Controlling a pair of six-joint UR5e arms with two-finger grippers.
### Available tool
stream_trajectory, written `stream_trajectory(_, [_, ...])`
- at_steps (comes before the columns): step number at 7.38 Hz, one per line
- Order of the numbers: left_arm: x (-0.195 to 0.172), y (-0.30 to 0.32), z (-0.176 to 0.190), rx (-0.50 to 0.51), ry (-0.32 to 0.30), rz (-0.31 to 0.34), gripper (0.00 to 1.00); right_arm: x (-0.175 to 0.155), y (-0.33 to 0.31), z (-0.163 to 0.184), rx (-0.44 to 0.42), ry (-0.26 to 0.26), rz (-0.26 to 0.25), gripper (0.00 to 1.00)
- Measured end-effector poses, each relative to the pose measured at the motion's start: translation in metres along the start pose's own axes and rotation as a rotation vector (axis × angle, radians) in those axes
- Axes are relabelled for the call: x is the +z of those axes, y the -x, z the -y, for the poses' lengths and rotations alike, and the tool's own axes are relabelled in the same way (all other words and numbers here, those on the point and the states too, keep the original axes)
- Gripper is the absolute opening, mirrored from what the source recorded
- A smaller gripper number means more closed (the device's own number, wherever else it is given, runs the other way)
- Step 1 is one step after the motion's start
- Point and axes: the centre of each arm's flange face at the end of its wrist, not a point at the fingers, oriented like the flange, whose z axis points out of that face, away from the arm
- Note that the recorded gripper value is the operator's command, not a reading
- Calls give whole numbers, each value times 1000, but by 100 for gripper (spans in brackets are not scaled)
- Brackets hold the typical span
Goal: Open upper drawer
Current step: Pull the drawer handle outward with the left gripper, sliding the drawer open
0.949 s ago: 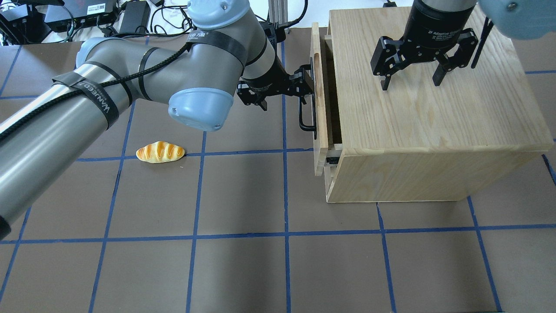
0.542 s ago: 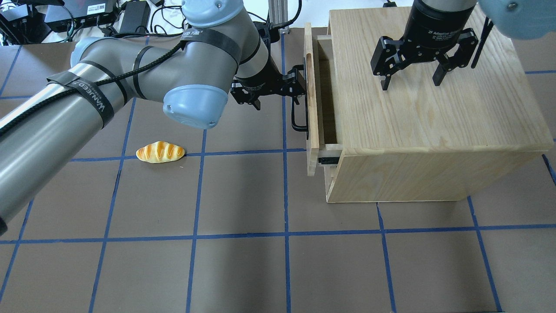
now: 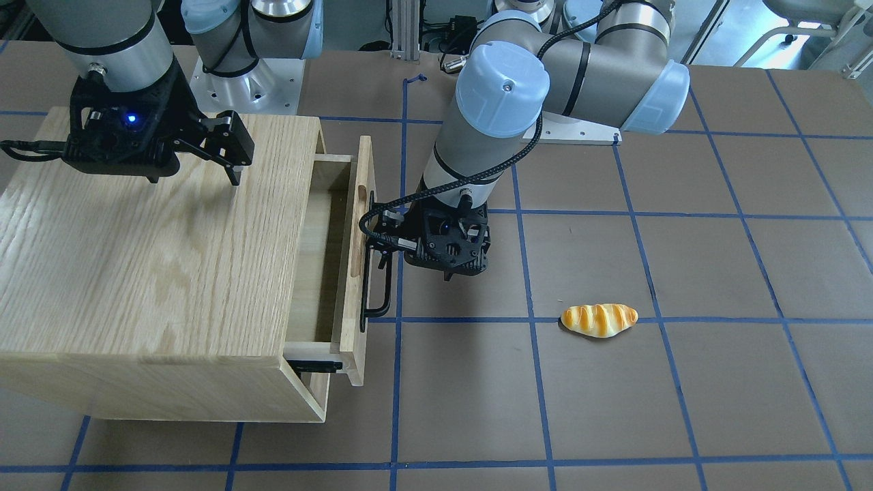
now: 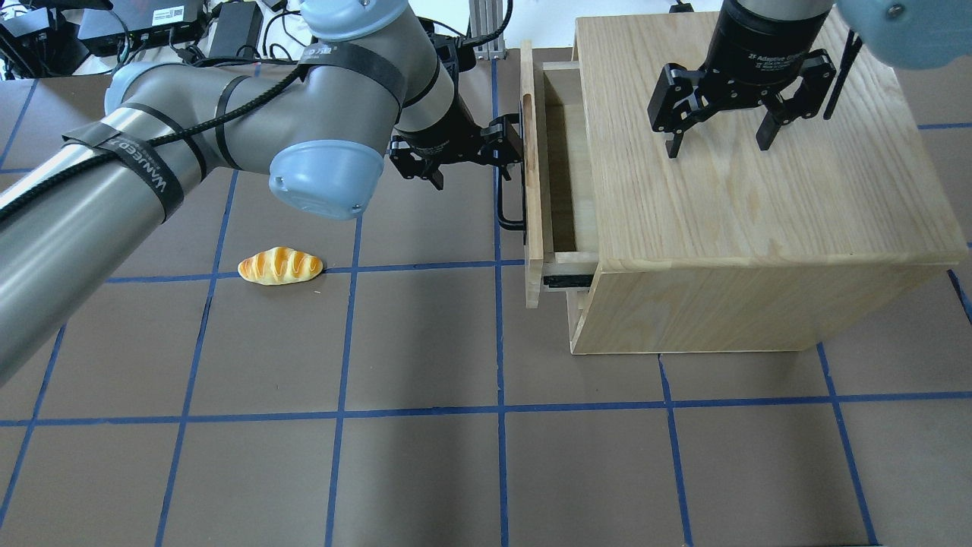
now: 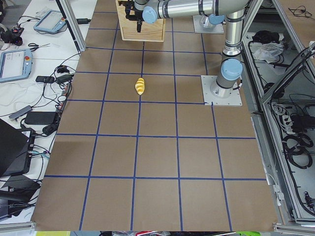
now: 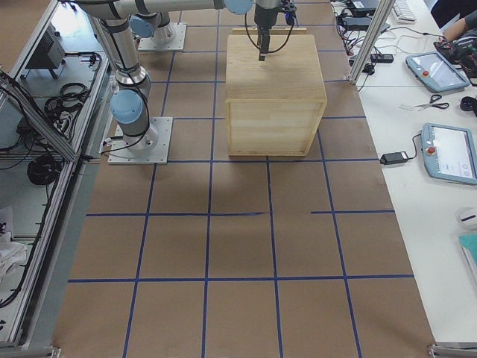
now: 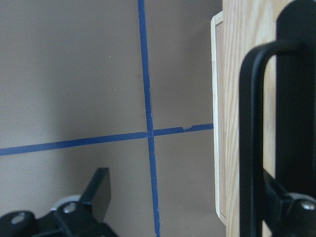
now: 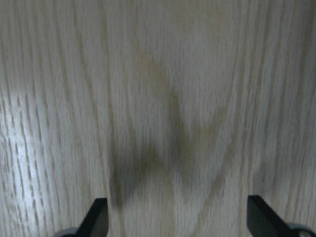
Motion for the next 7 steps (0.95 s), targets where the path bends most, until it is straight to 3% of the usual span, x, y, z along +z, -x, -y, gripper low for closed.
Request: stream_trajectory(7, [-11, 53, 3, 16, 30, 22, 100, 0, 0, 0, -1, 0, 0, 100])
